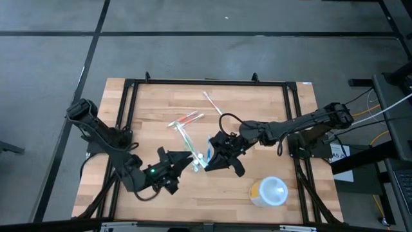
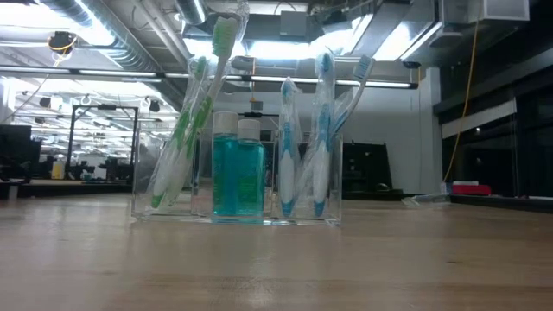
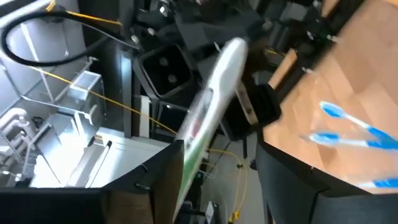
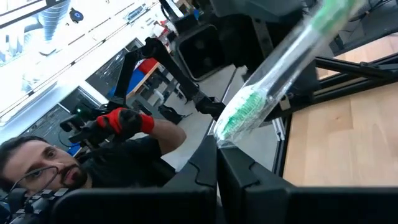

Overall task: Pick & Place toothbrushing station
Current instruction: Put the green toothbrush into the transparent organizer

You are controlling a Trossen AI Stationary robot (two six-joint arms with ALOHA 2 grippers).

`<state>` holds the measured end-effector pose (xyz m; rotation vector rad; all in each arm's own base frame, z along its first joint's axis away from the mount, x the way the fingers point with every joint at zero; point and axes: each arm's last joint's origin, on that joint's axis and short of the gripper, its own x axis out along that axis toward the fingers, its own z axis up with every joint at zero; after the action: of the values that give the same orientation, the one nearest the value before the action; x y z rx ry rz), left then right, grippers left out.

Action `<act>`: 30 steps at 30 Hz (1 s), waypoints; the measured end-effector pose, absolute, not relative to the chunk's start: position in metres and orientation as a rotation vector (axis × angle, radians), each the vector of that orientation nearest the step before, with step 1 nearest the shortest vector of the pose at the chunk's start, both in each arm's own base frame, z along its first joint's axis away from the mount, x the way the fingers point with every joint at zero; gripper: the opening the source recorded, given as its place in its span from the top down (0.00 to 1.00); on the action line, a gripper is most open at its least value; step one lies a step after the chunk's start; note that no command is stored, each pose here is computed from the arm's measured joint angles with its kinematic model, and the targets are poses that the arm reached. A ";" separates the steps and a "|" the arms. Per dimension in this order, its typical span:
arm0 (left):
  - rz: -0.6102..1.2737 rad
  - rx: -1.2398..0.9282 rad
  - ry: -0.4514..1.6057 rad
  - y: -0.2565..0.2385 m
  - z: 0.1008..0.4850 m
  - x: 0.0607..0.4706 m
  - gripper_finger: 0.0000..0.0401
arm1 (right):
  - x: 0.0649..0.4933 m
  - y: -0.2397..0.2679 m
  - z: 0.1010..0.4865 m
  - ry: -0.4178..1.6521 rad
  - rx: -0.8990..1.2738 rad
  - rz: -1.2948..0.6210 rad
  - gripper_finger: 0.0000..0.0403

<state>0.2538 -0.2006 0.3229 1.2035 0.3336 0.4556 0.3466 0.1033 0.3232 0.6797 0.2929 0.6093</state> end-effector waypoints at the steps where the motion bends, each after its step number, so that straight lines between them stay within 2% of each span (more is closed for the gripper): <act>1: 0.451 1.205 0.319 -0.200 0.325 0.254 0.53 | 0.347 0.103 0.323 0.292 0.680 0.609 0.99; 6: 0.416 1.209 0.245 -0.202 0.333 0.255 0.58 | 0.347 0.103 0.323 0.290 0.677 0.611 0.99; 20: 0.408 1.186 0.231 -0.192 0.332 0.265 0.61 | 0.348 0.098 0.328 0.235 0.666 0.624 0.99; 30: 0.413 1.164 0.224 -0.186 0.332 0.270 0.68 | 0.348 0.099 0.331 0.213 0.660 0.652 1.00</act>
<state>0.2697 -0.1864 0.3320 1.1640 0.2239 0.4131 0.3478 0.0986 0.3309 0.6596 0.2133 0.6521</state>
